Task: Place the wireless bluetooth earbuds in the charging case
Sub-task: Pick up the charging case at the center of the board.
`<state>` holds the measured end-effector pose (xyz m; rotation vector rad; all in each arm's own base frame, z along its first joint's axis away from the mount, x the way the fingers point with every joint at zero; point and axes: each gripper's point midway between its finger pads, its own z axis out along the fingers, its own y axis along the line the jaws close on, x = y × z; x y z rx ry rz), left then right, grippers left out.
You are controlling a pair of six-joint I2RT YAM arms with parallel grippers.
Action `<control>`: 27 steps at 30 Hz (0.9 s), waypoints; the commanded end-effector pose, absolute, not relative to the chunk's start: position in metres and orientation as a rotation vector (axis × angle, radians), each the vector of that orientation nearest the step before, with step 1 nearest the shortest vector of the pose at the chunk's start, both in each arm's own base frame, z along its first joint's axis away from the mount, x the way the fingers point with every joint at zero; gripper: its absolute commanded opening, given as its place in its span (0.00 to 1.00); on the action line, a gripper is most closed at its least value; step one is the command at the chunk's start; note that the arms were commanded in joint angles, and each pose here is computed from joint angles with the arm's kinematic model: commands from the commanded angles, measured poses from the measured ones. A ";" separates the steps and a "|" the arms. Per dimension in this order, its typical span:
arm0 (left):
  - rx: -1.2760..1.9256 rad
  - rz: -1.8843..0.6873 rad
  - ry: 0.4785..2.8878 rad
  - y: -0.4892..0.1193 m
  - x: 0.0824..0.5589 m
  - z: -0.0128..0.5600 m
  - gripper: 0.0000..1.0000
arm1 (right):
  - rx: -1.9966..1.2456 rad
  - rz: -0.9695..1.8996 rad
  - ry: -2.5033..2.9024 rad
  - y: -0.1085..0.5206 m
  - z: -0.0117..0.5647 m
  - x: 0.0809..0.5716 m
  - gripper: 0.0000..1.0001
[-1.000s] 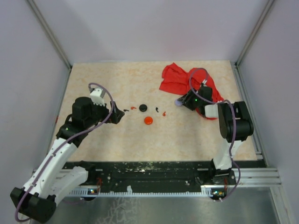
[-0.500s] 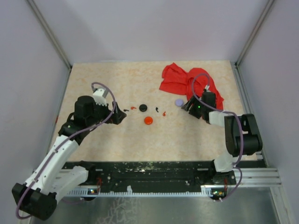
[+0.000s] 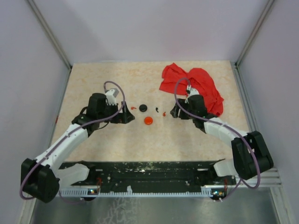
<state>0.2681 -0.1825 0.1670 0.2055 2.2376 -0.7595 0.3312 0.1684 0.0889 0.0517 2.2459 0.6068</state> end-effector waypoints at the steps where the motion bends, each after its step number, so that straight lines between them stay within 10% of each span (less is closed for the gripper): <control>1: 0.211 -0.754 2.241 -0.203 0.277 0.165 0.95 | -0.120 0.584 2.132 0.188 0.109 0.327 0.63; 27: 0.363 -0.248 2.504 -0.294 0.307 0.049 0.92 | -0.080 0.519 2.042 0.176 0.102 0.320 0.63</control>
